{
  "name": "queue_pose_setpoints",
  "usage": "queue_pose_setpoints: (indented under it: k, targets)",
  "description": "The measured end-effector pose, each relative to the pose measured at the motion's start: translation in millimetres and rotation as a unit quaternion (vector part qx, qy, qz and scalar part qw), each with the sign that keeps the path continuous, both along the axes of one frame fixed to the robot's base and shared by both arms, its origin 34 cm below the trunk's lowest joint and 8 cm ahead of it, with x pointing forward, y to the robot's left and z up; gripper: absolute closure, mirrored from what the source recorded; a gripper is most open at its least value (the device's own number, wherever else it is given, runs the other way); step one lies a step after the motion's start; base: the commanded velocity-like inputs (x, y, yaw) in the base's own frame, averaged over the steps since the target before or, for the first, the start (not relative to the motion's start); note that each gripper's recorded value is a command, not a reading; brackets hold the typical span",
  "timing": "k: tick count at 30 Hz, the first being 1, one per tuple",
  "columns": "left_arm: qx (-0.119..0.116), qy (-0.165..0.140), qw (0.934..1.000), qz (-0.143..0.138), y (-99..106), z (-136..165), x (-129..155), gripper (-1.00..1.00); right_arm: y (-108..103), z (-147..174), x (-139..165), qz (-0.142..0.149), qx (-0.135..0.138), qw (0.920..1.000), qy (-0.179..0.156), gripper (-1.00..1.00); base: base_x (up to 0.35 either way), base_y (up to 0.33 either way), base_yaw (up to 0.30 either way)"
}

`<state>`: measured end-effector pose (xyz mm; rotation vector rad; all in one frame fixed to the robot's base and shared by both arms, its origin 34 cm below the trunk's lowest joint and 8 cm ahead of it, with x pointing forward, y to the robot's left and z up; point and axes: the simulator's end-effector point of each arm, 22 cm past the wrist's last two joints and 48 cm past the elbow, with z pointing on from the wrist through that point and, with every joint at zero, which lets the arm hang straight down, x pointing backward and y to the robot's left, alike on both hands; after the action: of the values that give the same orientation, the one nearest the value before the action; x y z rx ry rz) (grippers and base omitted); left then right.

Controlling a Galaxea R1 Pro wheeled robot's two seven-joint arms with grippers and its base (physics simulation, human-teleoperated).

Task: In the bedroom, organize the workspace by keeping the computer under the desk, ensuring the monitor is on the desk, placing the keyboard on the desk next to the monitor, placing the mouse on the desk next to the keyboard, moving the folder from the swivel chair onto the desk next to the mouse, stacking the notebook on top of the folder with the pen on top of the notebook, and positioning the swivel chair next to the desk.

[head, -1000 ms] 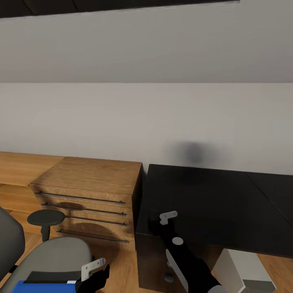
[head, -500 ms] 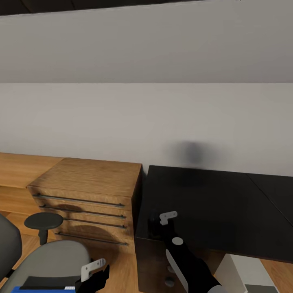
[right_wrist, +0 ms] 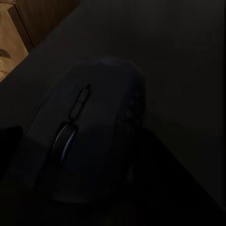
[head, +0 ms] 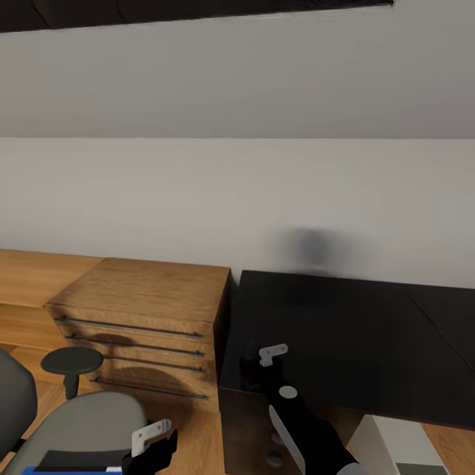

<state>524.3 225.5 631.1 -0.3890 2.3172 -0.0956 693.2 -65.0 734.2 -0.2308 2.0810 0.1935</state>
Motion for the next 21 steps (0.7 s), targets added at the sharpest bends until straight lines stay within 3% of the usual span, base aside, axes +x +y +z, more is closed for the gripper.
queue_pose_setpoints:
  k: [21]
  targets:
    - [-0.001, 0.0, 1.0, 0.0, -0.2, 1.8, 0.2, -1.0, 0.0, 1.4, -0.1, 0.0, 0.0, 1.0, 0.001, 1.0, 0.0, 0.0, 0.0]
